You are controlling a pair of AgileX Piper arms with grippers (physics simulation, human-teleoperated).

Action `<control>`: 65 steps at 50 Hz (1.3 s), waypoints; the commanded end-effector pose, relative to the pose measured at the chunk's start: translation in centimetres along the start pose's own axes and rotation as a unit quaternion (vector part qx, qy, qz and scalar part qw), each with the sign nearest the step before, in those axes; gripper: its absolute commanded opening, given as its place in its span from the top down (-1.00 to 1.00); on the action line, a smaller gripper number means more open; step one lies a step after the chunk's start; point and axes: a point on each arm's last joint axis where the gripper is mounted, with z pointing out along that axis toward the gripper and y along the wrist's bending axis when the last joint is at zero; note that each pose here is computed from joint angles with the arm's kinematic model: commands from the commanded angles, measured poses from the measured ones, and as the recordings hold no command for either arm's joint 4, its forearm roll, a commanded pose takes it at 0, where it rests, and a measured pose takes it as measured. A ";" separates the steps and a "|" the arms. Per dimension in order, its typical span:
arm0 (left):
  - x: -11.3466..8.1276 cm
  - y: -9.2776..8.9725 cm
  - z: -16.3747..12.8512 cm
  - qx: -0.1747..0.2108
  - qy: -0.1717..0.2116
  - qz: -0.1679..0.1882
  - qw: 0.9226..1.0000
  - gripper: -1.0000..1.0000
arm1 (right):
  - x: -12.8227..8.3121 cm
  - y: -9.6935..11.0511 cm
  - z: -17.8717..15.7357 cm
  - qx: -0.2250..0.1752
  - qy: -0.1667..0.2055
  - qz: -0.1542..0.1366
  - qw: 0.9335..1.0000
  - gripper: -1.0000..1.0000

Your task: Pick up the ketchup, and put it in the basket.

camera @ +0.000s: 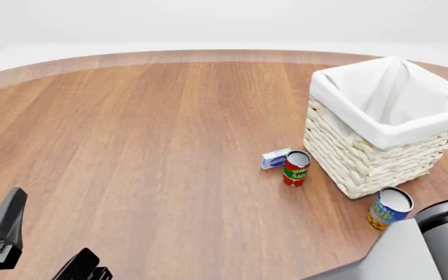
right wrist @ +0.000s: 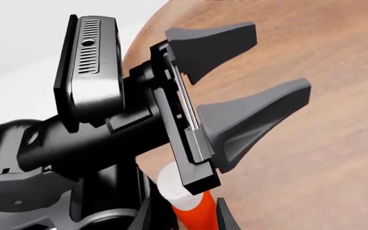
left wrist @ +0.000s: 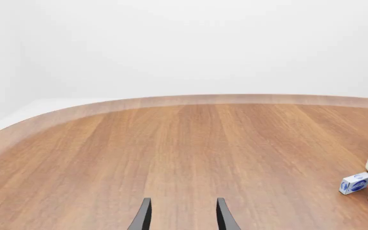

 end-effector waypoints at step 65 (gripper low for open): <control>0.0 0.0 0.0 0.000 0.000 0.000 1.000 -1.00 | 0.2 0.9 0.5 -0.012 -0.006 -0.015 1.000 1.00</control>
